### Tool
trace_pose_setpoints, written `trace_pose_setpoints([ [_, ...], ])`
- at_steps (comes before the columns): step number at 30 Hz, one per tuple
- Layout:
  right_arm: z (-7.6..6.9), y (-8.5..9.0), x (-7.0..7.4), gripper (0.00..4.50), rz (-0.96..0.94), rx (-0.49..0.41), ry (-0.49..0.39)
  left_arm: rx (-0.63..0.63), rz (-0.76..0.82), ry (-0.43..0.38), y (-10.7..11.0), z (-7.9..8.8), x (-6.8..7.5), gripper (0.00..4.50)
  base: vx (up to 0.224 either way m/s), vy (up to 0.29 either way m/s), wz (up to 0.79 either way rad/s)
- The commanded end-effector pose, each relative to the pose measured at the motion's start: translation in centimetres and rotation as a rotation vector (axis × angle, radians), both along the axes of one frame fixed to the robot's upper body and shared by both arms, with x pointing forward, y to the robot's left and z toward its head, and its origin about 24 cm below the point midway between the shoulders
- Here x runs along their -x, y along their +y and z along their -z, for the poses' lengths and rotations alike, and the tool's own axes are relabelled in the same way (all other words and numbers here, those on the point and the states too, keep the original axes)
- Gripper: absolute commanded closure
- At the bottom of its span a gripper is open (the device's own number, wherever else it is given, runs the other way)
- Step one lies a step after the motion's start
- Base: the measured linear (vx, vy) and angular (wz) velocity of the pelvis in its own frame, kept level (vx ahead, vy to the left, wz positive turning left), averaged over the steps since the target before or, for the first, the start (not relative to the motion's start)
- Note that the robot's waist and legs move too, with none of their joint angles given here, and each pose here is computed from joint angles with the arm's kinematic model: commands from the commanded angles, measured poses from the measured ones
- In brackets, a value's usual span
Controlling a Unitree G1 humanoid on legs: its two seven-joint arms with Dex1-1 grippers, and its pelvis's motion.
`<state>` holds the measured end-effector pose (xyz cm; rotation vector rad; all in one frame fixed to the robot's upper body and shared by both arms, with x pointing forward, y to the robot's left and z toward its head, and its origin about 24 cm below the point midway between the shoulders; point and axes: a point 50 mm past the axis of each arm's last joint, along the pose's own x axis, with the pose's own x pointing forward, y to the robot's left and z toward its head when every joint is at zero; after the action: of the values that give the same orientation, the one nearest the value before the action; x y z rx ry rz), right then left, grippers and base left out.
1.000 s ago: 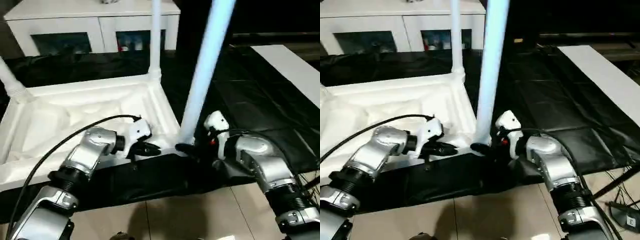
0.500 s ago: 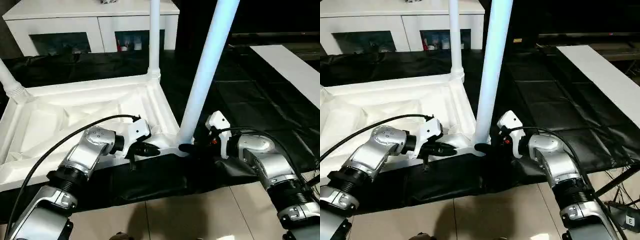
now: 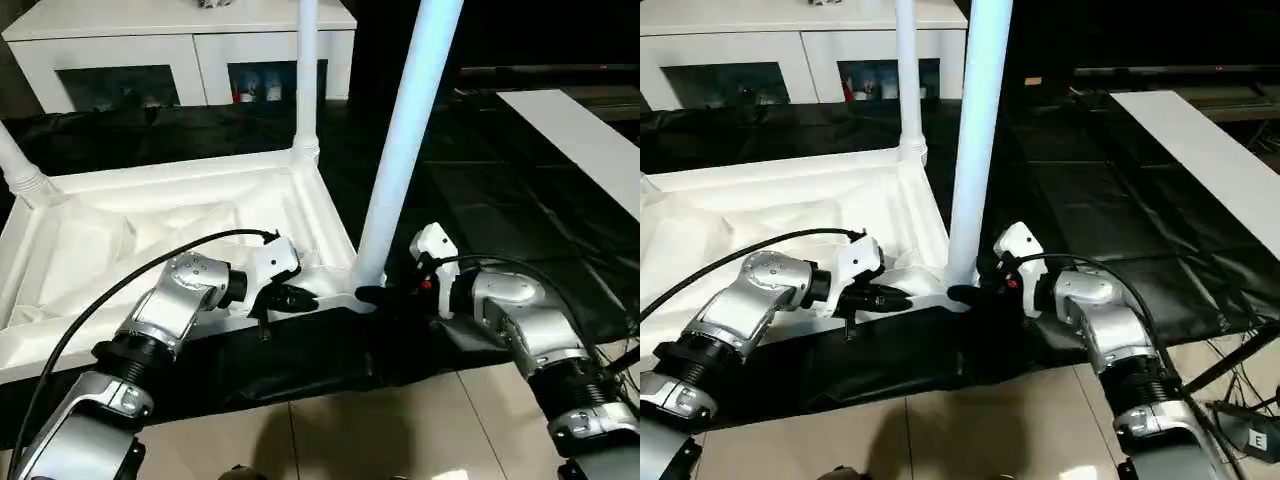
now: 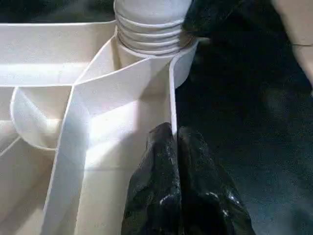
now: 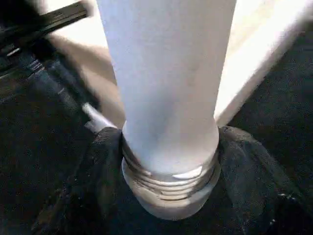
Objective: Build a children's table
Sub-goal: Rotate leg to tighten
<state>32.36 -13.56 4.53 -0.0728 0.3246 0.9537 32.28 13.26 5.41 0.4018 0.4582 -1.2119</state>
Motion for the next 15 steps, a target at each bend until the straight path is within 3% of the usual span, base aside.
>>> trace_pose_setpoints([
  [1,-0.1,-0.9,-1.5,1.81,0.227,0.027,-0.020,-0.013,0.009,-0.014,-1.5,0.2,-0.2,4.50,0.000,0.000,0.00],
  [3,0.2,-0.5,-2.8,1.81,0.494,0.023,-0.015,-0.011,-0.115,-0.042,-2.8,0.6,-1.2,4.50,0.000,0.000,0.00],
  [7,0.5,0.8,-3.7,1.81,0.694,0.040,-0.016,0.006,-0.273,-0.059,-4.8,0.8,-2.3,4.50,0.000,0.000,0.00],
  [11,0.1,4.0,-4.4,1.81,0.794,-0.004,-0.002,0.017,-0.432,-0.119,-7.1,0.4,-3.4,4.50,0.000,0.000,0.00],
  [12,0.1,4.0,-4.4,1.81,0.794,-0.004,-0.002,0.017,-0.432,-0.119,-7.1,0.4,-3.4,4.50,0.000,0.000,0.00],
  [14,-0.4,6.5,-4.4,1.81,0.737,-0.011,-0.019,0.003,-0.476,-0.168,-7.7,0.2,-3.8,4.50,0.000,0.000,0.00],
  [15,-0.4,6.5,-4.4,1.81,0.737,-0.011,-0.019,0.003,-0.476,-0.168,-7.7,0.2,-3.8,4.50,0.000,0.000,0.00],
])
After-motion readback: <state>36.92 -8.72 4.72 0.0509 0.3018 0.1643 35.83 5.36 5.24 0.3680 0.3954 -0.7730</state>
